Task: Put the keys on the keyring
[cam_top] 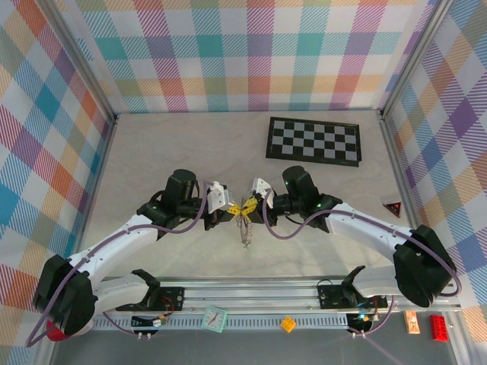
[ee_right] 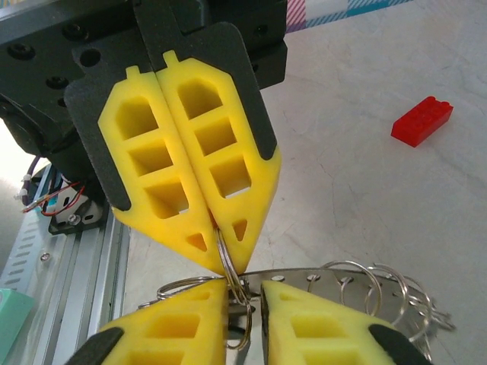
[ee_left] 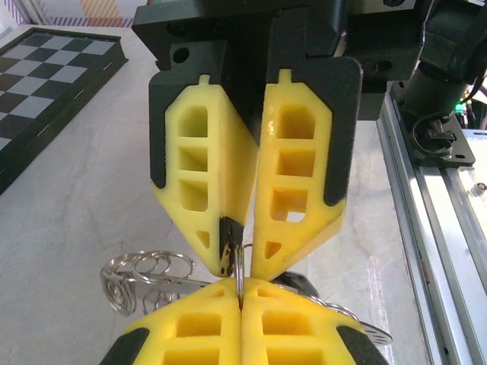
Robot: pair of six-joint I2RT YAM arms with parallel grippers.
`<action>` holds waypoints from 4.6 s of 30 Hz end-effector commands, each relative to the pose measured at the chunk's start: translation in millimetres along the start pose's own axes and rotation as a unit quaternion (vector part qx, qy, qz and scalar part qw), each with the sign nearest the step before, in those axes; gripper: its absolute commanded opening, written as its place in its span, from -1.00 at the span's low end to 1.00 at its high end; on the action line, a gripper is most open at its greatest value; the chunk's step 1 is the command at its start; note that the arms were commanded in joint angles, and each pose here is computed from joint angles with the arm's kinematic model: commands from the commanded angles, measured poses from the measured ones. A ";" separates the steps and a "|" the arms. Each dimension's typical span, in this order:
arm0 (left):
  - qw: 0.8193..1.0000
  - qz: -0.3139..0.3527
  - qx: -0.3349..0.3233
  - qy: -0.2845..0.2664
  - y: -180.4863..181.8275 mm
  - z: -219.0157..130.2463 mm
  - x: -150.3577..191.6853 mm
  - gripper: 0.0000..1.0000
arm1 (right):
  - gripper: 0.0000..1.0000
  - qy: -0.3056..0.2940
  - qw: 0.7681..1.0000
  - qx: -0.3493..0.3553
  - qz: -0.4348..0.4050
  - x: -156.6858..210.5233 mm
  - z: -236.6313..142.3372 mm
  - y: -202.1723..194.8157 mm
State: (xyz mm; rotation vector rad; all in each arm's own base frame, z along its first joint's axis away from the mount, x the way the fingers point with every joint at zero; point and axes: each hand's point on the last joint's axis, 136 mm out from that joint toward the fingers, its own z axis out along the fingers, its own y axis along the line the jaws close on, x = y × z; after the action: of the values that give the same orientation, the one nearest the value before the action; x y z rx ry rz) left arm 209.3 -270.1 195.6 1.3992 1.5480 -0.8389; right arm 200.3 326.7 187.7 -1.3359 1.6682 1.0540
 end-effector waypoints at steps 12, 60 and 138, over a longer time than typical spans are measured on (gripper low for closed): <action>1.000 0.006 -0.027 -0.004 13.7 0.2 -13.9 -0.33 | -1.00 0.010 0.999 -0.019 -0.040 -13.7 -3.6 6.6; 1.000 0.016 -0.002 -0.011 -4.6 -3.7 -12.1 -1.00 | -0.38 0.036 0.998 0.004 0.058 7.1 -17.3 4.7; 0.993 -0.032 -0.033 -0.108 0.9 -7.8 -34.2 -1.00 | -0.20 -0.033 0.994 0.030 0.096 -19.4 -34.5 4.0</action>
State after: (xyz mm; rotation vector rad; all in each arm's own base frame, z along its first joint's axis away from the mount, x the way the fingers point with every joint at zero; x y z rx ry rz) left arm 218.8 -271.5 213.1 1.1585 1.5396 -0.8907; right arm 206.4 306.4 217.3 -0.9104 1.9696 1.2521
